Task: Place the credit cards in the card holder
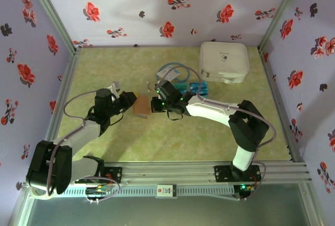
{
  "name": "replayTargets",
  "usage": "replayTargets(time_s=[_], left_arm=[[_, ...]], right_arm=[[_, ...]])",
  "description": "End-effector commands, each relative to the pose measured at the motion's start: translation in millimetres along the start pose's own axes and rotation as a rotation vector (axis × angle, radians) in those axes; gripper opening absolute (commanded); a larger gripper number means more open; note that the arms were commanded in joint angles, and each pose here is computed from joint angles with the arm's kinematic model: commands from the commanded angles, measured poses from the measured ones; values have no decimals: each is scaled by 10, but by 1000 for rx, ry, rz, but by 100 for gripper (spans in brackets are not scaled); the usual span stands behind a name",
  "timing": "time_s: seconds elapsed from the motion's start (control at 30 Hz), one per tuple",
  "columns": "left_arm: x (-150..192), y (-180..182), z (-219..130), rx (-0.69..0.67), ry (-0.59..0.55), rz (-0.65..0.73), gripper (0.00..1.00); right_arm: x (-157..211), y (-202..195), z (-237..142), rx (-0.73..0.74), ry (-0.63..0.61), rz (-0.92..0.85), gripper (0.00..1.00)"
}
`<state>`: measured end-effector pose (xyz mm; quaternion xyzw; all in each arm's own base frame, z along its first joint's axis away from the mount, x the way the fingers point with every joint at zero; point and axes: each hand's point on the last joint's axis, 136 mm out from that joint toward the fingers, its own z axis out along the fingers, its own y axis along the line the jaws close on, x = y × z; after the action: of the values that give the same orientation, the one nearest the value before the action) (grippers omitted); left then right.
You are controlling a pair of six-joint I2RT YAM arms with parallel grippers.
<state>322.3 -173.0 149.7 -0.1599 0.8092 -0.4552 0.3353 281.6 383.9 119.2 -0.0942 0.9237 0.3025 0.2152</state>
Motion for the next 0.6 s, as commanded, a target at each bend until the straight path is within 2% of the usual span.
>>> replayTargets(time_s=[0.0, 0.03, 0.13, 0.4, 0.57], left_arm=[[-59, -20, 3, 9, -28, 41, 5], [-41, 28, 11, -4, -25, 40, 13], [5, 148, 39, -27, -19, 38, 24], [60, 307, 150, -37, -11, 20, 41], [74, 327, 190, -25, -9, 12, 54]], right_arm=[[-126, 127, -164, -56, -37, 2, 0], [-130, 159, -198, -70, -38, 2, 0], [-153, 303, -316, -134, -38, 10, 0], [-195, 795, -554, -334, -34, 39, 0], [-175, 983, -616, -392, -30, 41, 0]])
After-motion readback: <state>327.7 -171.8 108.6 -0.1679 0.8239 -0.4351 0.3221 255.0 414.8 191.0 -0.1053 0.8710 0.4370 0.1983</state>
